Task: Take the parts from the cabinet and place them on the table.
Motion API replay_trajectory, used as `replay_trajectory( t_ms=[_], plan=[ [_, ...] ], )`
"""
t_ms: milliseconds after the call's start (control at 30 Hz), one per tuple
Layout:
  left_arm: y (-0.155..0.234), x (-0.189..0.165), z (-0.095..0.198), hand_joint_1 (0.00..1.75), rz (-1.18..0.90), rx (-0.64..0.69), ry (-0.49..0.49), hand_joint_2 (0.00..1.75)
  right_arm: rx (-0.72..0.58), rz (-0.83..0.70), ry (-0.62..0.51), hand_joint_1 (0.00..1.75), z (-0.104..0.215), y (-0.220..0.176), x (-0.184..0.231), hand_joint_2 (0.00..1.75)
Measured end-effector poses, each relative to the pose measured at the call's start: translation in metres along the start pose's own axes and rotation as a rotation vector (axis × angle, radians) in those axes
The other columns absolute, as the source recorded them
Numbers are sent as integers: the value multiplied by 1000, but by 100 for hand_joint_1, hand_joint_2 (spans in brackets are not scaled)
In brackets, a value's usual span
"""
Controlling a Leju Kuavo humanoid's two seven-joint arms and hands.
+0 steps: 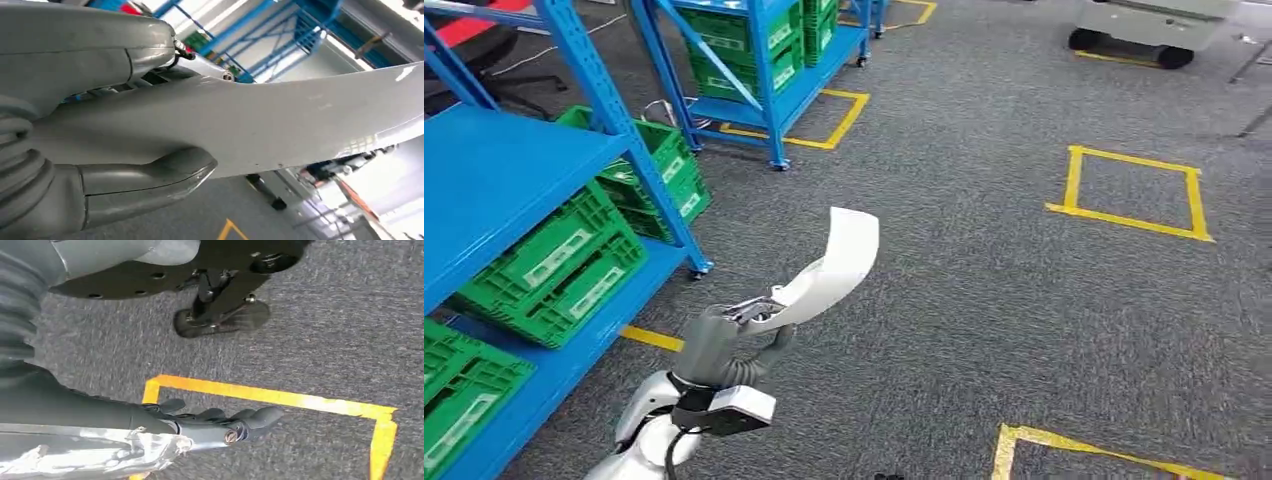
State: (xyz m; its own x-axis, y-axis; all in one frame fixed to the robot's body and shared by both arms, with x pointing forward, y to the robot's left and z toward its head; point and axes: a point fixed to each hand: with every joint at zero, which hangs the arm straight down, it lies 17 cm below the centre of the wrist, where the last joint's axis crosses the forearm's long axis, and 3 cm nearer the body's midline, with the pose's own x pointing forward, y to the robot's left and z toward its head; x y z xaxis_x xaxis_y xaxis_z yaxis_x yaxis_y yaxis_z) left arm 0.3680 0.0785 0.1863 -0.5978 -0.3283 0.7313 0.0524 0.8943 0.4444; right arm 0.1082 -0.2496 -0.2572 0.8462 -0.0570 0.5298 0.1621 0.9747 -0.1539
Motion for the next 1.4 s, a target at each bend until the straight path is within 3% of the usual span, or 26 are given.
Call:
replay_trajectory(
  t_ms=[1400],
  plan=[
    [-4, 0, -3, 175, 8, -37, -10, 175, 23, 23, -33, 0, -5, -3, 11, 175]
  ],
)
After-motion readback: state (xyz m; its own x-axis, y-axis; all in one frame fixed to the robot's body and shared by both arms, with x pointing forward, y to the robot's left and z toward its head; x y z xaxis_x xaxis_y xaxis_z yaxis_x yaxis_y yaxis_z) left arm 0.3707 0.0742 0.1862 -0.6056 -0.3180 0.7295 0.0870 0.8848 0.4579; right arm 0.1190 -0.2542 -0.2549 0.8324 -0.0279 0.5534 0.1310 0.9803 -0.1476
